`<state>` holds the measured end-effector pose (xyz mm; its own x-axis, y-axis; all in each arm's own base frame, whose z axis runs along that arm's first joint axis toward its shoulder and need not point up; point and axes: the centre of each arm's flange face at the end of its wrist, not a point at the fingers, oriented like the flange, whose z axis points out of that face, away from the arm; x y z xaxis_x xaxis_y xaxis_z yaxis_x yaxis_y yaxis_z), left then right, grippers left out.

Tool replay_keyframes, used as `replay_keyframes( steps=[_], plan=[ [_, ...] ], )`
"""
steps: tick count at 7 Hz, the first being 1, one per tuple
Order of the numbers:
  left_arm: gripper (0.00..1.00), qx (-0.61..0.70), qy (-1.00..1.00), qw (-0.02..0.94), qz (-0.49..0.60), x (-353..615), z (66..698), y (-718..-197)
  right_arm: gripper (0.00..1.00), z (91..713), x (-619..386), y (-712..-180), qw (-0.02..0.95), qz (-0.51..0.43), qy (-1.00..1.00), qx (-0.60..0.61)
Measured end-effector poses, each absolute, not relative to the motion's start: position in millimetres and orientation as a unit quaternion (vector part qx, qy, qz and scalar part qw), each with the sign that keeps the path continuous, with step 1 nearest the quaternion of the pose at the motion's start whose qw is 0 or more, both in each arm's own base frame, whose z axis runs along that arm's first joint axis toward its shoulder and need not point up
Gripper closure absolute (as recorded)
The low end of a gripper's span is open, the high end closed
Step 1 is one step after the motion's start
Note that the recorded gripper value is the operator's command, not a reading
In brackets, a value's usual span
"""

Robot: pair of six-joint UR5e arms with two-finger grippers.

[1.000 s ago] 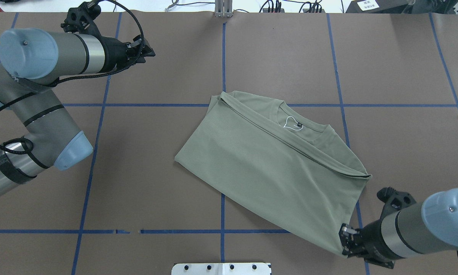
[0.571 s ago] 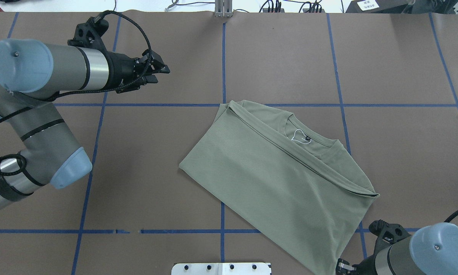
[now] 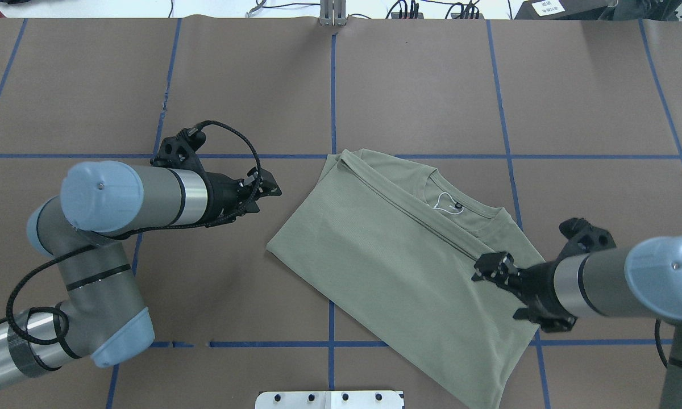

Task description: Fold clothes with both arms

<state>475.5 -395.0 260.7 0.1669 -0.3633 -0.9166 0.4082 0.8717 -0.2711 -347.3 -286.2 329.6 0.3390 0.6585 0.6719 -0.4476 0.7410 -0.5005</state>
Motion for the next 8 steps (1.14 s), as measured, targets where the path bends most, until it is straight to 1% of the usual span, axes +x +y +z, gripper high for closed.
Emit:
replay_keyframes(
  steps=[2, 3, 7, 8],
  plan=[
    [0.38, 0.018, 0.560, 0.788, -0.254, 510.9, 278.6, -373.9, 0.00, 336.1, -342.9, -356.2, 0.809, 0.352, -0.467, -0.055],
    [0.38, 0.018, 0.549, 0.796, -0.255, 521.1, 288.4, -370.8, 0.00, 343.9, -349.6, -374.2, 0.814, 0.350, -0.461, -0.042],
    [0.39, 0.009, 0.534, 0.808, -0.249, 542.3, 304.8, -358.0, 0.00, 350.4, -356.0, -385.3, 0.819, 0.348, -0.456, -0.035],
    [0.42, 0.008, 0.533, 0.809, -0.248, 544.6, 305.4, -356.5, 0.00, 350.6, -356.3, -385.4, 0.819, 0.348, -0.455, -0.035]
  ],
)
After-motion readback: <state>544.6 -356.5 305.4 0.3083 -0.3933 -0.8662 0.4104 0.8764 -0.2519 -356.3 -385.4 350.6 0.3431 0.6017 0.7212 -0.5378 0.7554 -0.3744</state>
